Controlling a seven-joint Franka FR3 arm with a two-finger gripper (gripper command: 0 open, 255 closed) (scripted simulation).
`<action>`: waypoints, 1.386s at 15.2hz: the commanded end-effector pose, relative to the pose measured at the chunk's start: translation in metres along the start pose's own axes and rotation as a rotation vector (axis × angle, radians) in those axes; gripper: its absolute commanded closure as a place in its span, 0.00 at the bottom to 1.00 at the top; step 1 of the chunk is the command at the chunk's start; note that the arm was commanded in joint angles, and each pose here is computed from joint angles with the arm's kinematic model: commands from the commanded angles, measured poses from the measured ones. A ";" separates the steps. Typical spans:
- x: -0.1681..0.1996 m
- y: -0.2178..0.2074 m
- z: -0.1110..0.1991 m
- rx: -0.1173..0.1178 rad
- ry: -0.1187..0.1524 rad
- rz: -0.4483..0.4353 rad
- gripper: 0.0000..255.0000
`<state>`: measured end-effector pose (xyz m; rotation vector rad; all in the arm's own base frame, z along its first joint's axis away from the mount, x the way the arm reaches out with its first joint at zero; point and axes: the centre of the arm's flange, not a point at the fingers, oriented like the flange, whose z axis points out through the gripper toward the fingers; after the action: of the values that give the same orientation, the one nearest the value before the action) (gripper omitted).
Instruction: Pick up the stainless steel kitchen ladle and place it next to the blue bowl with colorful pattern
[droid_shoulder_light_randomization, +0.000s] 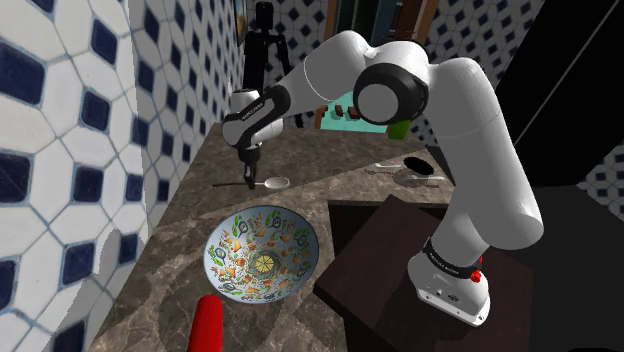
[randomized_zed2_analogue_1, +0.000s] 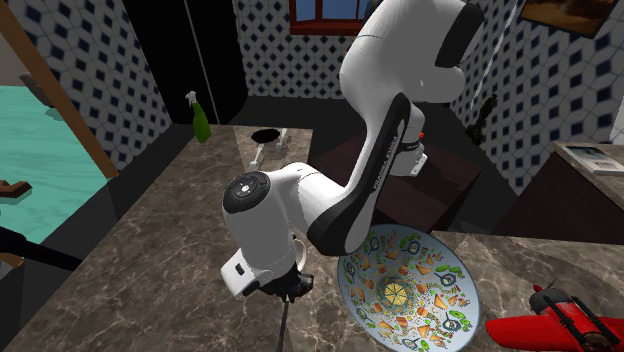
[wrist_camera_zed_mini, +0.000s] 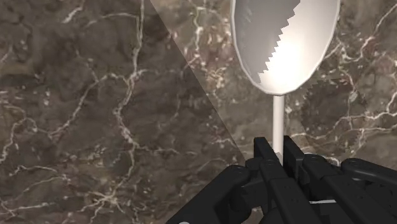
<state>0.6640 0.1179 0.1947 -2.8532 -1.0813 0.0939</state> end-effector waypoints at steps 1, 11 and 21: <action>0.000 0.000 0.010 0.000 0.000 0.000 1.00; 0.002 0.006 0.063 0.000 0.000 0.000 1.00; 0.002 0.006 0.063 0.000 0.000 0.000 0.00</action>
<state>0.6636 0.1184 0.1316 -2.8534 -1.0813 0.0934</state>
